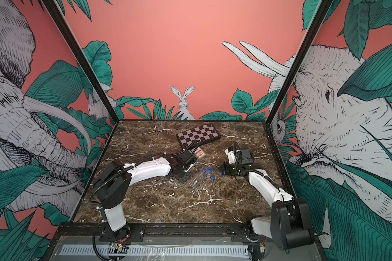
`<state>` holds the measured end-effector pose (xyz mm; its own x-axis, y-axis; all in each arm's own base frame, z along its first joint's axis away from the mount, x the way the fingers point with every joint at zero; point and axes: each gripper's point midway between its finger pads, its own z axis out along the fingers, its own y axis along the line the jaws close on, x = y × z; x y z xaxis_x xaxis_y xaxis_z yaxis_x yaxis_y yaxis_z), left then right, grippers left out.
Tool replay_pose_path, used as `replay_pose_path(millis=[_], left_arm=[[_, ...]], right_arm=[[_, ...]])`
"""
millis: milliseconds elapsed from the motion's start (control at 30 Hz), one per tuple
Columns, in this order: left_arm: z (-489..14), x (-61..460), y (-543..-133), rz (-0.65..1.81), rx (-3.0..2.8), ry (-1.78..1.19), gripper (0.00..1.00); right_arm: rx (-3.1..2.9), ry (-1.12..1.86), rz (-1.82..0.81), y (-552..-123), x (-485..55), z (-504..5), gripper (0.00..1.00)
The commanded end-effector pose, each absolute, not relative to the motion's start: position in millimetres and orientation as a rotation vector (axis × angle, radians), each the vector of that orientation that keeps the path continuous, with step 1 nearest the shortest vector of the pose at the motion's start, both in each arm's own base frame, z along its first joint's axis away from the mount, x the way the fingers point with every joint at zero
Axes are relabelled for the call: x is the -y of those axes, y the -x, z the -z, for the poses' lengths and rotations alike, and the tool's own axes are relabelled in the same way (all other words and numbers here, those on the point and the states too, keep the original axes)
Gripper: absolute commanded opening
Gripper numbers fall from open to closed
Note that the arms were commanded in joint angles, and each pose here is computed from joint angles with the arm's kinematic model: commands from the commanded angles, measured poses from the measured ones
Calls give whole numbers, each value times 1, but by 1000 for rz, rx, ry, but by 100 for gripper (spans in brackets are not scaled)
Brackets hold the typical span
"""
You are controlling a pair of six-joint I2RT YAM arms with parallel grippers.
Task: Remove stoppers from test tubes
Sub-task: Place the stopper at the center of the board.
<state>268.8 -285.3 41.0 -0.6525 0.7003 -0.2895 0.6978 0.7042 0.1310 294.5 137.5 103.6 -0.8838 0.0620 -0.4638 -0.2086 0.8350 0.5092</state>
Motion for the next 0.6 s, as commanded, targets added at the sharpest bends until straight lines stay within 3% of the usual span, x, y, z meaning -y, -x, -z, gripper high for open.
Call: replay_pose_path(millis=[0,567], left_arm=[[-41,283,-270,-33,-2625,-1055,9],[-34,282,-270,-44,-2638,-1062,13]], right_arm=[[-2573,91,-695,-296,-127,-92,2],[-2725,80,-606,-297,-118,-39,1]])
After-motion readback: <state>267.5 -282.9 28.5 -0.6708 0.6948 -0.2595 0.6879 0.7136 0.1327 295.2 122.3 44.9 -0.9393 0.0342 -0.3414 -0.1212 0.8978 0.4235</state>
